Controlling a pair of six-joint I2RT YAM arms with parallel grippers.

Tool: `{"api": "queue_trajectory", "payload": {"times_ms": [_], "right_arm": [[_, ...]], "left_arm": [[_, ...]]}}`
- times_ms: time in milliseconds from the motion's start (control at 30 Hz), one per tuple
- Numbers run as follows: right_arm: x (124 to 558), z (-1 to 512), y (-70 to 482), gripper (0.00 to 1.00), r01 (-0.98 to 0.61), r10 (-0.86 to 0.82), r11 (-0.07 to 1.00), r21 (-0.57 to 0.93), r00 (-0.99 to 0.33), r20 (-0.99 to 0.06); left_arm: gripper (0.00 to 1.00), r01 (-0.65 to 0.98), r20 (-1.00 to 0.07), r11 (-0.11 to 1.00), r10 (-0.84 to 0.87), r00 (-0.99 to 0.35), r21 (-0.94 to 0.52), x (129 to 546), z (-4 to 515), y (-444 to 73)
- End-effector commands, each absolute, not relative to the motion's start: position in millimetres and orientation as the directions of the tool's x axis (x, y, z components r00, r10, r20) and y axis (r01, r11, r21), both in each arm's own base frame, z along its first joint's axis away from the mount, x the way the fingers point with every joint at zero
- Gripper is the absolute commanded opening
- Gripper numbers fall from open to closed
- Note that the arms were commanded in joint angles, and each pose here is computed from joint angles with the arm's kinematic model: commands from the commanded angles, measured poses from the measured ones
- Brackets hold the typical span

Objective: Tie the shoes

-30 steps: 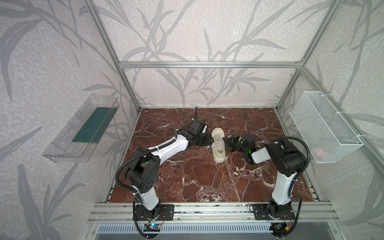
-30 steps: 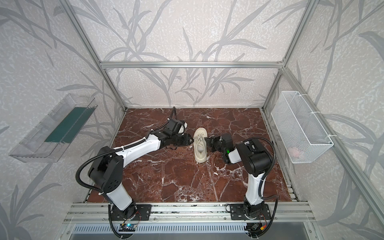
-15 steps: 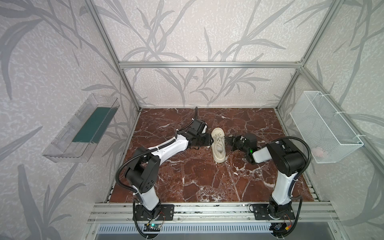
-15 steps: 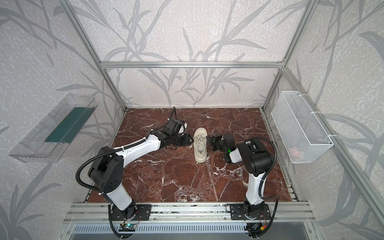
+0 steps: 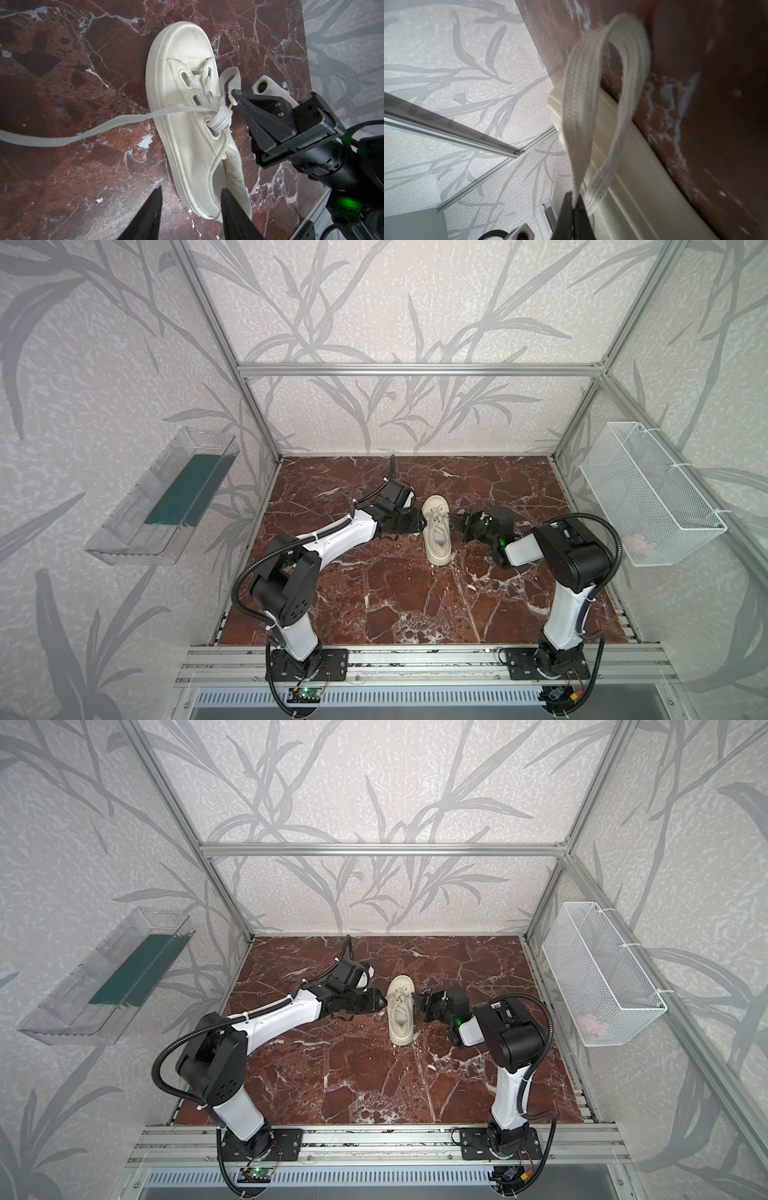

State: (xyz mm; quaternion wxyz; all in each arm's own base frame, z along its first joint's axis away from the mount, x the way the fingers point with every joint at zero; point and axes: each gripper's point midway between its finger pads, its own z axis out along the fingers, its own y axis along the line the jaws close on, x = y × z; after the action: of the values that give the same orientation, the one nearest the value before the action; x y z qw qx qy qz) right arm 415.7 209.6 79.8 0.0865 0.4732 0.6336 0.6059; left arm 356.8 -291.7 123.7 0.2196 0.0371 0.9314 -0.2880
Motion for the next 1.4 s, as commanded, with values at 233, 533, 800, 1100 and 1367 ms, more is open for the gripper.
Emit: {"api": "queue_trajectory", "payload": {"times_ms": [233, 533, 800, 1100, 1367], "right_arm": [[416.9, 91.2, 215.5, 0.00, 0.465, 0.671, -0.242, 0.852, -0.554, 0.493], [412.1, 86.1, 226.3, 0.00, 0.485, 0.642, -0.250, 0.838, -0.565, 0.518], [406.5, 79.0, 226.9, 0.00, 0.504, 0.638, -0.245, 0.828, -0.560, 0.529], [397.1, 71.8, 223.3, 0.00, 0.533, 0.665, -0.182, 0.826, -0.552, 0.503], [395.0, 69.5, 220.8, 0.00, 0.541, 0.674, -0.168, 0.824, -0.547, 0.496]], "left_arm": [[0.49, 0.197, -0.441, 0.824, -0.070, -0.895, -0.531, 355.2, 130.9, -292.3], [0.49, 0.197, -0.441, 0.824, -0.070, -0.895, -0.531, 355.2, 130.6, -292.5], [0.49, 0.197, -0.442, 0.824, -0.071, -0.894, -0.531, 354.9, 131.2, -292.1], [0.49, 0.198, -0.443, 0.825, -0.070, -0.894, -0.530, 353.2, 132.0, -291.4], [0.49, 0.197, -0.443, 0.826, -0.070, -0.894, -0.528, 352.4, 132.0, -290.1]]}}
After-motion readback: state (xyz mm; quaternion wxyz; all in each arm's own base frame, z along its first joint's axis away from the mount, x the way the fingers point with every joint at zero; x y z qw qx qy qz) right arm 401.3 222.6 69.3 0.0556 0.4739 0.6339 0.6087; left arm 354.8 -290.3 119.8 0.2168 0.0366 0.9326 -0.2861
